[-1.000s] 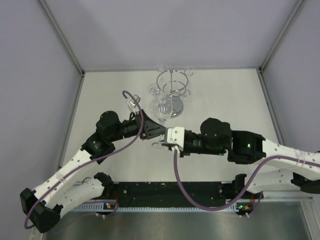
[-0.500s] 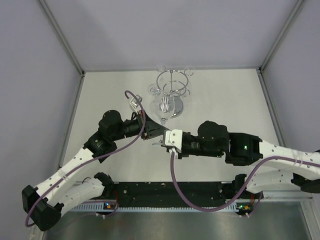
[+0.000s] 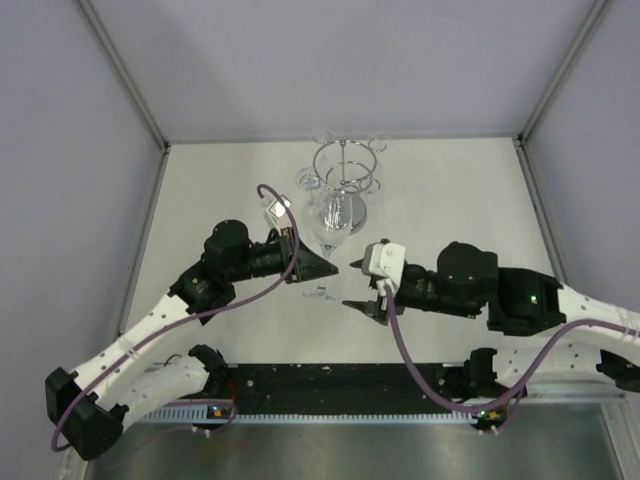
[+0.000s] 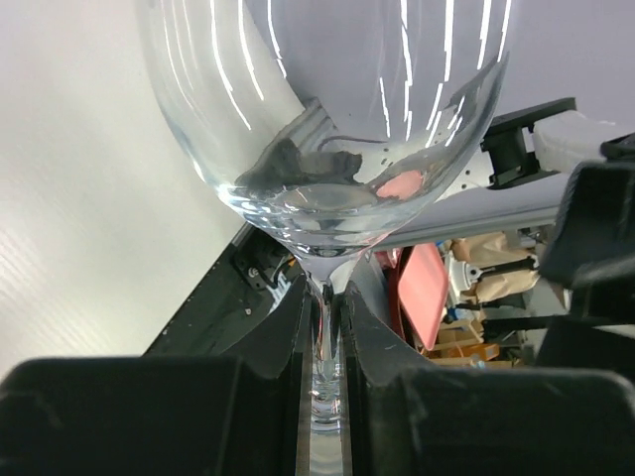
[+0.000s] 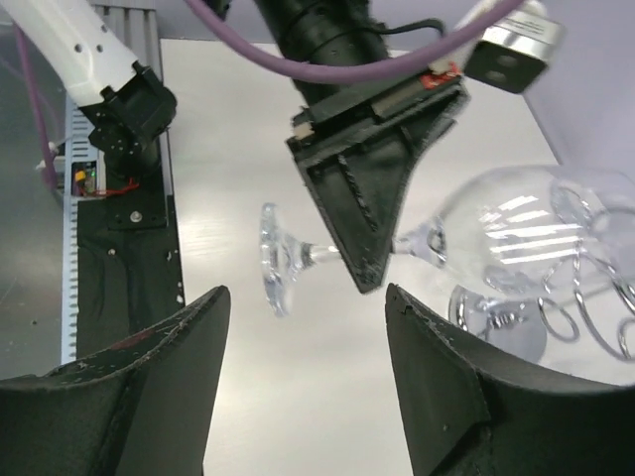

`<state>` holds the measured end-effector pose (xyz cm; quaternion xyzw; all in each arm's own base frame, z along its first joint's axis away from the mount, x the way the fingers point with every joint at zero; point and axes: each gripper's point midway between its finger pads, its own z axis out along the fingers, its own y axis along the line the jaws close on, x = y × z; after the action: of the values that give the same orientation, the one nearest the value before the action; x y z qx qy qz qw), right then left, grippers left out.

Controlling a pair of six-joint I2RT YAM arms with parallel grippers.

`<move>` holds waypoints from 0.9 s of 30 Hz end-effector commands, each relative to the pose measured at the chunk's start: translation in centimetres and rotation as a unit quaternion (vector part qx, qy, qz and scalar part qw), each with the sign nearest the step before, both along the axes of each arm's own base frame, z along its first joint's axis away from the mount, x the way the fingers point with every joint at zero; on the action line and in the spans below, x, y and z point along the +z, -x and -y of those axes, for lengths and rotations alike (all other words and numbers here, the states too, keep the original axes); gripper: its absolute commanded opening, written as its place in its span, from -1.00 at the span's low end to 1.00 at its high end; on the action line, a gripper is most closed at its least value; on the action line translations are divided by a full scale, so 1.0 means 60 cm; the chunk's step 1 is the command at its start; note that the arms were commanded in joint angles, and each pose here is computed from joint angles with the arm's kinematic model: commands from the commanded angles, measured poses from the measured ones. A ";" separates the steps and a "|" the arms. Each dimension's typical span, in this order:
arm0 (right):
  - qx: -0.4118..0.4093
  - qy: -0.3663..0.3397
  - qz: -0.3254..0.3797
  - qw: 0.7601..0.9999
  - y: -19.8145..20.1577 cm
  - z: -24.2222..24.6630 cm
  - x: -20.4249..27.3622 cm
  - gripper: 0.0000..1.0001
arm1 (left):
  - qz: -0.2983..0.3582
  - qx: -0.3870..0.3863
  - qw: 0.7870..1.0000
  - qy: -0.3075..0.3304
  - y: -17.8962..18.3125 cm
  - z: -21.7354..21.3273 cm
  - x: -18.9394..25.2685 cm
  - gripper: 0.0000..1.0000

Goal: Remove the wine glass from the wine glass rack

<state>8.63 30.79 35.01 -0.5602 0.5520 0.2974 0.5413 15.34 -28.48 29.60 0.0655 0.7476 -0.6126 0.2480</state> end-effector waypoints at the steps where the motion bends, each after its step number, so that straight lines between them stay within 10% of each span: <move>1: -0.078 -0.047 -0.030 0.995 -0.016 0.067 0.078 0.28 | 0.111 -0.033 0.993 0.004 0.012 -0.003 0.045 -1.00; 11: -0.107 -0.054 -0.064 0.991 -0.028 0.095 0.135 0.16 | 0.173 -0.172 0.969 -0.045 0.090 -0.023 -0.008 -1.00; 27: -0.032 -0.110 -0.353 0.929 -0.099 0.065 0.127 0.10 | 0.250 -0.240 0.935 -0.071 0.161 -0.068 -0.046 -1.00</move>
<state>18.55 25.55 41.17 -0.3204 0.7324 0.3950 0.4527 5.88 -24.35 26.18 0.3777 0.6970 -0.5593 0.2425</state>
